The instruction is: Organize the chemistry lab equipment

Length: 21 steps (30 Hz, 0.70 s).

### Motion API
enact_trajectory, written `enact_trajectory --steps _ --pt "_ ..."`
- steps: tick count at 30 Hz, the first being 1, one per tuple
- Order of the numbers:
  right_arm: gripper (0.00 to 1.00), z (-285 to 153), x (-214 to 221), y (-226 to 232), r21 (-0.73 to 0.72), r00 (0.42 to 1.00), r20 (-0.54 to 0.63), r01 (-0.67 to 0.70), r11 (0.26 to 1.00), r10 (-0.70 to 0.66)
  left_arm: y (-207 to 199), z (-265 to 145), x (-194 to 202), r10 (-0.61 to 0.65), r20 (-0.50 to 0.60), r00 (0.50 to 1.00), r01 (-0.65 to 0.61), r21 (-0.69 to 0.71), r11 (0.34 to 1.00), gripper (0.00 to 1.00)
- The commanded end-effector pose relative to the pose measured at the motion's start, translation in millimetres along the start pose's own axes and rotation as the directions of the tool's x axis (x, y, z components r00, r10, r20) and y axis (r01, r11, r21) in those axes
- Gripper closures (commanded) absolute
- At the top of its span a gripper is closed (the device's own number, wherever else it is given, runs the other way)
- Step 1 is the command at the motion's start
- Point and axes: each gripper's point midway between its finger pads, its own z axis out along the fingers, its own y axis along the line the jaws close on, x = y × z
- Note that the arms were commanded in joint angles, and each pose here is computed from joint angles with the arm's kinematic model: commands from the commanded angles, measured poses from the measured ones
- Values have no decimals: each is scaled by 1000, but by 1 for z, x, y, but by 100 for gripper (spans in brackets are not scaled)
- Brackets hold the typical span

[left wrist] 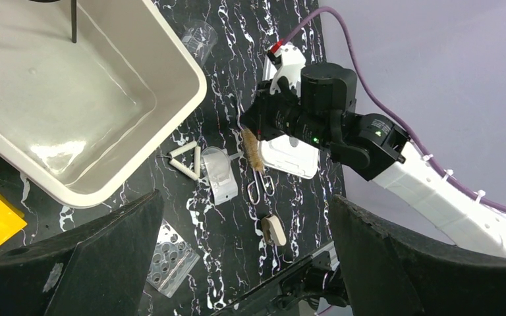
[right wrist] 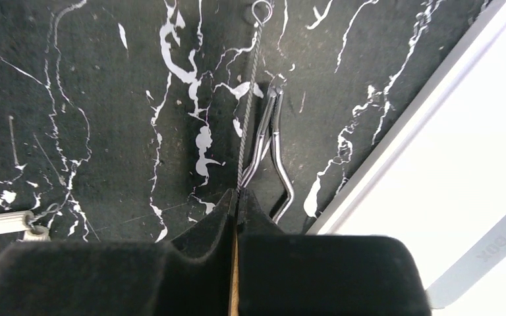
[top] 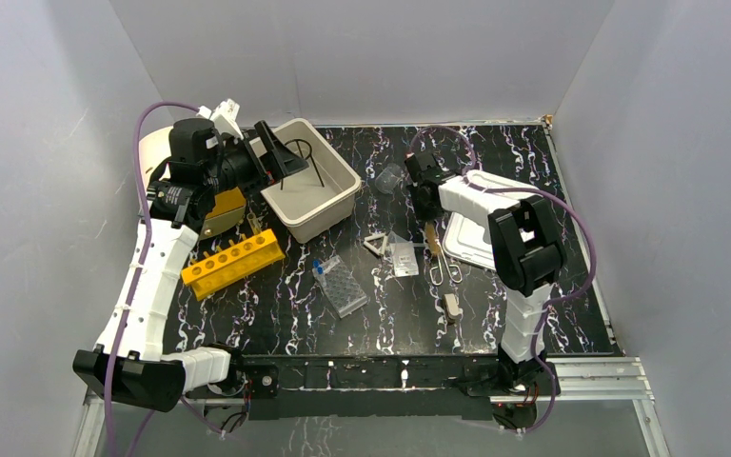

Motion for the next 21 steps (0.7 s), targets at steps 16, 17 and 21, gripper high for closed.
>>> enact_trajectory --steps 16,17,21 --pt "100 -185 -169 54 -390 852 487 15 921 192 0 -9 -15 -20 80 997 24 -51 998 7" --pt "100 -198 -180 63 -421 833 513 32 907 208 0 -9 -16 -29 86 996 34 -56 998 7" --pt "100 -239 -213 106 -519 768 587 113 847 257 6 -15 -22 -41 135 990 54 -95 994 8"
